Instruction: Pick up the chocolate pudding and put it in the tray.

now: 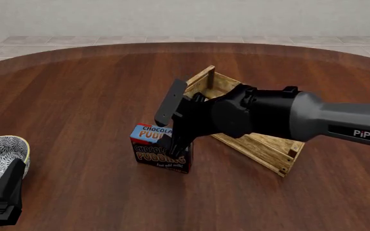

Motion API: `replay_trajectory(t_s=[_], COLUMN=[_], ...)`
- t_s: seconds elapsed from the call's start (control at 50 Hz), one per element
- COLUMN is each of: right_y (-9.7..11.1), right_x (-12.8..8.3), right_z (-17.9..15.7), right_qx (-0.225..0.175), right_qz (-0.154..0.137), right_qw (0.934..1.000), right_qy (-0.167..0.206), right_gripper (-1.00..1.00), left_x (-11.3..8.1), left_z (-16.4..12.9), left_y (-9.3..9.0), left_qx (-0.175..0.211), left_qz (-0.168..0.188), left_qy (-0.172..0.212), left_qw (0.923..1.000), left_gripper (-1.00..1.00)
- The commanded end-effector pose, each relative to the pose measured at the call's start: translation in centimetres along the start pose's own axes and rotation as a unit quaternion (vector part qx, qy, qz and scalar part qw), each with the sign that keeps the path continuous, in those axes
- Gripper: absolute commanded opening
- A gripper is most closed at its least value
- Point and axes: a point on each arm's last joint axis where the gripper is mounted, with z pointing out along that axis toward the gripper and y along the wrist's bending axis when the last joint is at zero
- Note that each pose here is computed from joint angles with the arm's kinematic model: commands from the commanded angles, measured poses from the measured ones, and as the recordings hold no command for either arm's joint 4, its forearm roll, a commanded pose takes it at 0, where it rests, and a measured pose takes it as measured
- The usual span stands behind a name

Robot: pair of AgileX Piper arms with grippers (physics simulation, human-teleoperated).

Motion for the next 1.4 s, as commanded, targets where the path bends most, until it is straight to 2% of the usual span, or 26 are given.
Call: replay_trajectory(t_s=[0.02, 0.48, 1.04, 1.4], right_y=[-0.3, -0.5, 0.1, -0.5], right_x=[0.2, 0.4, 0.9, 1.3], right_z=[0.3, 0.8, 1.5, 2.1], right_qx=[0.002, 0.005, 0.001, 0.004], right_qz=[0.005, 0.013, 0.02, 0.027], right_qw=[1.0, 0.9999, 0.9998, 0.9995], right_qy=[0.003, 0.005, 0.006, 0.013], right_gripper=[1.0, 1.0, 1.0, 1.0], left_x=[0.0, 0.0, 0.0, 0.0], left_z=[0.0, 0.0, 0.0, 0.0], left_y=[0.0, 0.0, 0.0, 0.0], left_qx=[0.0, 0.0, 0.0, 0.0], left_qz=[0.0, 0.0, 0.0, 0.0], left_qy=[0.0, 0.0, 0.0, 0.0], left_qw=[1.0, 1.0, 1.0, 1.0], left_gripper=[1.0, 1.0, 1.0, 1.0])
